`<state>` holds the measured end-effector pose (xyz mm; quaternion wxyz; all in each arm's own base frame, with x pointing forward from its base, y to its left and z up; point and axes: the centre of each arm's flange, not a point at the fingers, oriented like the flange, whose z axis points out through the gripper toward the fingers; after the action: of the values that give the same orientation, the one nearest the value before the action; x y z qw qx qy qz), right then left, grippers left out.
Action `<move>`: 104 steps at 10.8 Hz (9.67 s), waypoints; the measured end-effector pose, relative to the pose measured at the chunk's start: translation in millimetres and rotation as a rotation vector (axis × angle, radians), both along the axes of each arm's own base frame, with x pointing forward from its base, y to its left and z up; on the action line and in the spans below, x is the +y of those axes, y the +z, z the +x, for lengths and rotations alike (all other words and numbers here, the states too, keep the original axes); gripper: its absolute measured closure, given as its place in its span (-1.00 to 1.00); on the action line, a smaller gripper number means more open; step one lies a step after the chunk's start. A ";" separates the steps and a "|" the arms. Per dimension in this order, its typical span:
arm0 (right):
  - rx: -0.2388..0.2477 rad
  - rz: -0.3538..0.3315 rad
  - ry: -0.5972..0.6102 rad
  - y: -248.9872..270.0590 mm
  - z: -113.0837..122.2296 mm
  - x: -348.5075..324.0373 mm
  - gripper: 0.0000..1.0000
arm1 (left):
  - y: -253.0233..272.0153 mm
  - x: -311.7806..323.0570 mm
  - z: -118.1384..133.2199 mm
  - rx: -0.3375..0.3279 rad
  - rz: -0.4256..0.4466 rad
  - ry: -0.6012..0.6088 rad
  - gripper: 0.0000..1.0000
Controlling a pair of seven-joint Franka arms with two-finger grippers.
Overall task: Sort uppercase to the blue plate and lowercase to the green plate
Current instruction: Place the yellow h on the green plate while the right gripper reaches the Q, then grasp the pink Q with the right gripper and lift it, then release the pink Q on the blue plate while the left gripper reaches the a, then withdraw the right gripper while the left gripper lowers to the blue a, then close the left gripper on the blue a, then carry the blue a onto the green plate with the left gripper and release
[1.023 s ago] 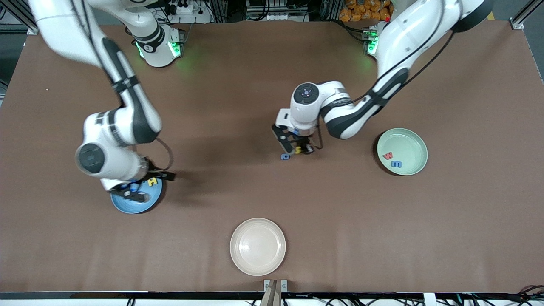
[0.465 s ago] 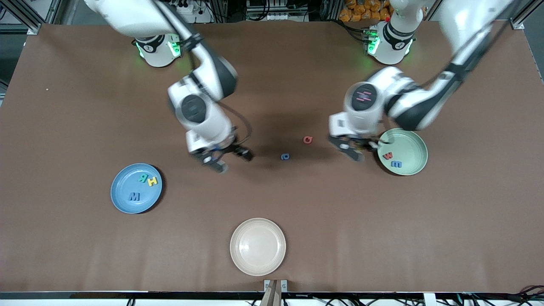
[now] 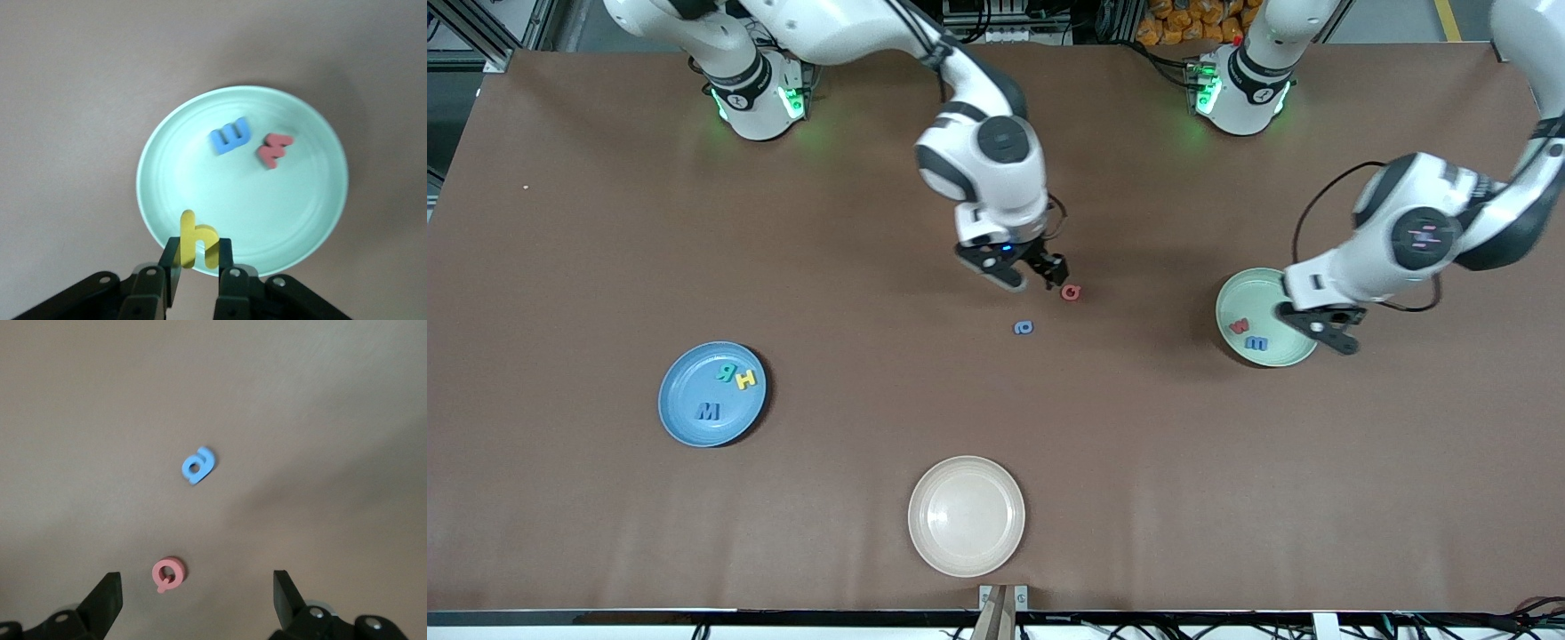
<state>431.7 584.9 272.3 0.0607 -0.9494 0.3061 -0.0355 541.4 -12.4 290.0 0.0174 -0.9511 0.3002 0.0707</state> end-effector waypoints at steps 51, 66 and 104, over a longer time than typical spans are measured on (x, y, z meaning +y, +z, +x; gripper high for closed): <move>0.229 -0.156 0.597 67.4 185.1 -557.4 -1.00 | -62.9 -402.9 -49.7 -0.051 -0.126 0.900 -0.52; 0.054 -0.118 0.672 367.4 92.1 -574.0 -1.00 | -114.7 -478.3 -68.3 -0.149 -0.099 0.819 -0.51; 0.121 -0.060 0.703 347.7 119.3 -566.9 -1.00 | -57.5 -239.4 17.8 -0.048 0.148 0.201 0.26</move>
<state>551.1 18.1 619.9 0.0232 -0.9984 -0.0376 0.0351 559.2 -251.8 232.5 0.0873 -0.9739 0.1970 0.0714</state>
